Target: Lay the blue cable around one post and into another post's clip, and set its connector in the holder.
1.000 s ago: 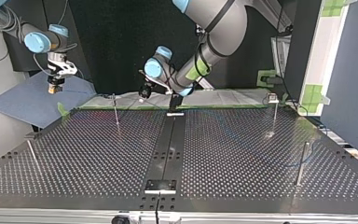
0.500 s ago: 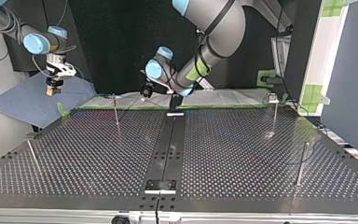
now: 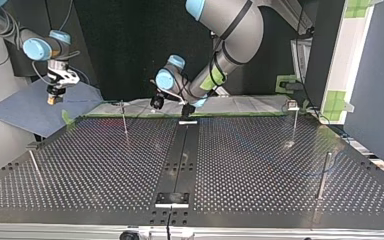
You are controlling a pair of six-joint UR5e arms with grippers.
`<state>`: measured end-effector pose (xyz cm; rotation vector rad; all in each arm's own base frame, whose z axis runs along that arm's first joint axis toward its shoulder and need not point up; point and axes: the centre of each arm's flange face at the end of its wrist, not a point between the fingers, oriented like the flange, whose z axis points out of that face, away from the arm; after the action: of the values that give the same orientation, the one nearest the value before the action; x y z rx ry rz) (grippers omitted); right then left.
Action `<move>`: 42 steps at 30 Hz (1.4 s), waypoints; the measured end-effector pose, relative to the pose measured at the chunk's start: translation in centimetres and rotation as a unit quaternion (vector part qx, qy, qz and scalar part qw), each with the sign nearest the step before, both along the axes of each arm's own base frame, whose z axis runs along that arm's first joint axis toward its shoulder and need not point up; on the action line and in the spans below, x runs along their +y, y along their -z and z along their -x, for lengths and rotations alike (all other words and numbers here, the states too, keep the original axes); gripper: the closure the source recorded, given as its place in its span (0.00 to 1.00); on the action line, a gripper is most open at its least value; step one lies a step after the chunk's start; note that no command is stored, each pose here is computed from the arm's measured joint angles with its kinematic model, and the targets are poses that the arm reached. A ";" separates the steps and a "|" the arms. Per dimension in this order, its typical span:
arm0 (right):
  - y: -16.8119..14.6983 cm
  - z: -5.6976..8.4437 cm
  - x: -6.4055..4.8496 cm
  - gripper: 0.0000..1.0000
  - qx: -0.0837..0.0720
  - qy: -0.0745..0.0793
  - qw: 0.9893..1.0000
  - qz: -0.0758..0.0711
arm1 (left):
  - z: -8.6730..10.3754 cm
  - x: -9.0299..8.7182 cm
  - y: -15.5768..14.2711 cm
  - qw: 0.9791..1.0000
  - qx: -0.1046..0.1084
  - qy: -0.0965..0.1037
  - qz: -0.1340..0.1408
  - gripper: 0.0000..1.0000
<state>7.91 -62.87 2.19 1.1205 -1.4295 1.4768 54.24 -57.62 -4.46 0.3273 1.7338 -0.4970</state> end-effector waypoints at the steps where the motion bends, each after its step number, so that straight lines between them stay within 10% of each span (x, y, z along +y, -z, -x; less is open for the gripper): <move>1: -0.1 0.0 -0.1 1.00 0.000 0.000 1.000 0.000 | -0.1 0.0 -0.1 1.000 0.000 0.000 0.001 0.91; 42: -2.2 1.3 -3.4 1.00 0.006 0.007 1.000 0.027 | -1.7 0.8 -1.0 1.000 0.001 -0.013 -0.013 1.00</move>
<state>6.59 -66.25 4.41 1.0835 -1.3790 1.4866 55.92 -56.84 -3.50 0.3223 1.7461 -0.4568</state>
